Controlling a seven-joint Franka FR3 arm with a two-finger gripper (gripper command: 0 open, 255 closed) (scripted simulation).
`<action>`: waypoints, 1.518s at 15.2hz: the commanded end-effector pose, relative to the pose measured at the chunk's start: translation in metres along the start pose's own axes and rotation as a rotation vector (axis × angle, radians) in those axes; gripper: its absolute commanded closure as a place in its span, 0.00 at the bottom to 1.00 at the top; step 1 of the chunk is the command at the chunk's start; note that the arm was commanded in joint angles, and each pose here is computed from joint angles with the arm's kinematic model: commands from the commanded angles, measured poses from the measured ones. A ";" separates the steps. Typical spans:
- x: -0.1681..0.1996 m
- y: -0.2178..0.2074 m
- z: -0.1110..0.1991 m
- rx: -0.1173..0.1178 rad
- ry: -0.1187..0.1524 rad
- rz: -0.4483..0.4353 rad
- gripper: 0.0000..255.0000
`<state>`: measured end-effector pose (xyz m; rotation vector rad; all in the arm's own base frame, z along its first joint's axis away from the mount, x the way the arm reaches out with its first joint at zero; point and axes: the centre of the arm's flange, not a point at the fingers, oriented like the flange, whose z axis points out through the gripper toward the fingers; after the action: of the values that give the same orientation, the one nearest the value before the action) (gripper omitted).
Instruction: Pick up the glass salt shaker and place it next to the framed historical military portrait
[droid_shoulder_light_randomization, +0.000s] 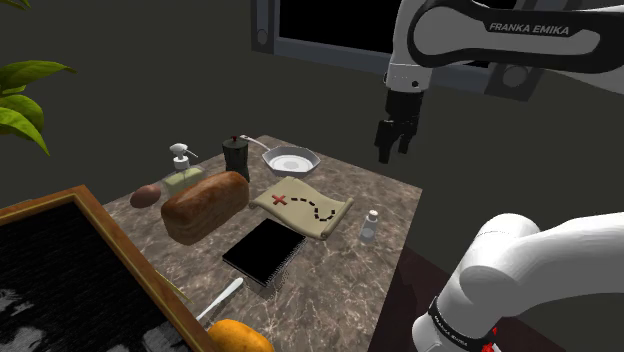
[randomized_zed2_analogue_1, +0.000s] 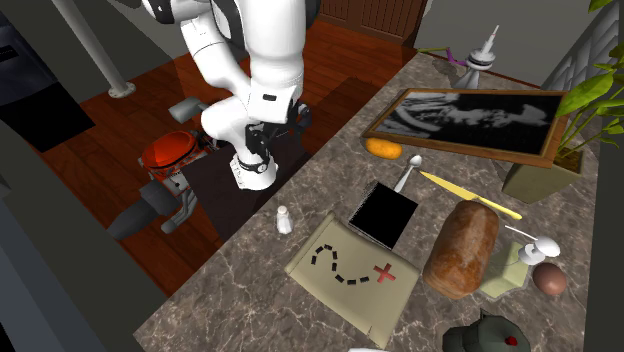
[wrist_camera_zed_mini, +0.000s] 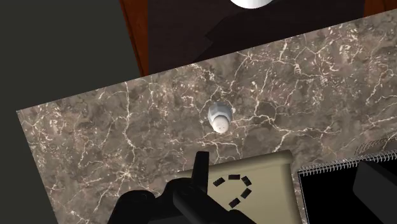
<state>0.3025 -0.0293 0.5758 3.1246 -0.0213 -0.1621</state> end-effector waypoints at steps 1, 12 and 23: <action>0.000 0.000 0.000 0.000 0.000 0.000 0.00; 0.012 0.037 0.141 0.072 0.092 0.150 0.00; 0.022 0.044 0.225 0.097 0.123 0.200 0.00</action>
<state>0.3004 -0.0769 0.3551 3.1948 -0.3487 0.0339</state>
